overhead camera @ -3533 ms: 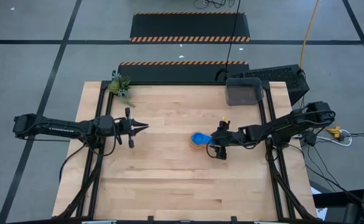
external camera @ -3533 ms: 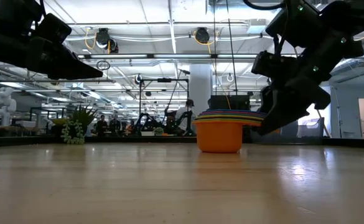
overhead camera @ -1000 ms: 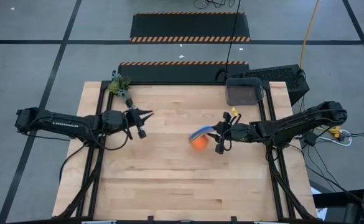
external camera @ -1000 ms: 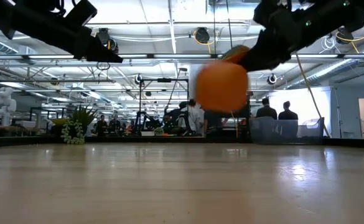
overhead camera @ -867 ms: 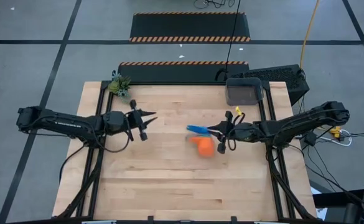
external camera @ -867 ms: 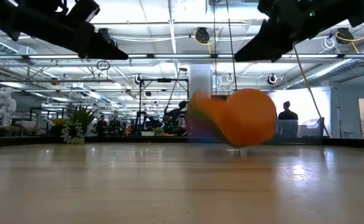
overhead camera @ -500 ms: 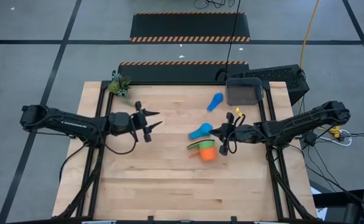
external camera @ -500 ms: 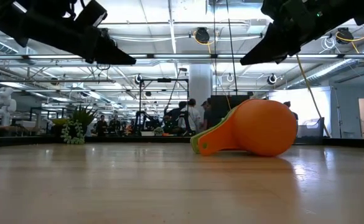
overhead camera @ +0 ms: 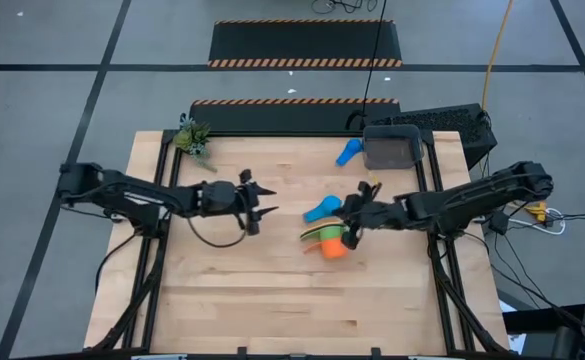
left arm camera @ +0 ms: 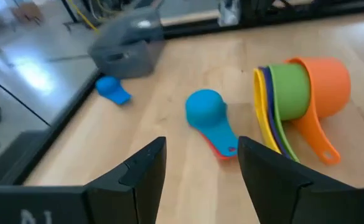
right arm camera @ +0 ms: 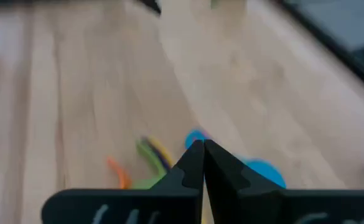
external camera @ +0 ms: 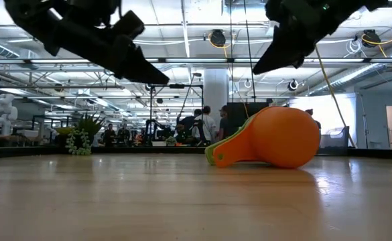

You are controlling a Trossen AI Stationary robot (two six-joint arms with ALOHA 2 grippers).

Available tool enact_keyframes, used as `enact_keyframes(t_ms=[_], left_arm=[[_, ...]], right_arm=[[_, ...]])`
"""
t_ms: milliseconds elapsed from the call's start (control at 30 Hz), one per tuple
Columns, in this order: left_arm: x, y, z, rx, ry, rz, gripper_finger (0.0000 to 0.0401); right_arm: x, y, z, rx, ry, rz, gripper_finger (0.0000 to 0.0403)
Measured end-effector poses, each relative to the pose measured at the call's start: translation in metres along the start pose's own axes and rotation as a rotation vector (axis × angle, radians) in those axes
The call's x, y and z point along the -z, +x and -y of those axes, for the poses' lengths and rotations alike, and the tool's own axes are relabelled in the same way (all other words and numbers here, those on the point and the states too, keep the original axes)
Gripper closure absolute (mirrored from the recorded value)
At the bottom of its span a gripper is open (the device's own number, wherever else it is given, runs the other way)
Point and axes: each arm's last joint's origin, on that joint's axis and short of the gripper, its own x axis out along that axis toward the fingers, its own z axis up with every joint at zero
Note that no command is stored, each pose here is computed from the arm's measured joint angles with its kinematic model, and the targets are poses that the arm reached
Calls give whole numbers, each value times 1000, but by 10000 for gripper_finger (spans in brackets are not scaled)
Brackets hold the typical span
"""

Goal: Nest measuring cups in basket
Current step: Adjust the stack of measuring cups

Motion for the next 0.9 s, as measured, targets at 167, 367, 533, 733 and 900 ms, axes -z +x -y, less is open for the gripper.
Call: enact_keyframes(t_ms=[167,367,533,733,900], left_arm=[[4,26,13,37,25,-70,198],[12,39,45,183,-23,-111,173],[24,43,85,178,9,-107,125],[28,48,103,133,2,-13,84],[27,48,102,127,-1,-19,94]], right_arm=[[-16,15,-23,33,-79,-164,399],[-24,18,-47,-3,-190,-197,399],[-25,12,-54,-25,-208,-179,399],[-21,17,-60,-35,-188,-190,370],[-23,26,-69,-62,-191,-203,306]])
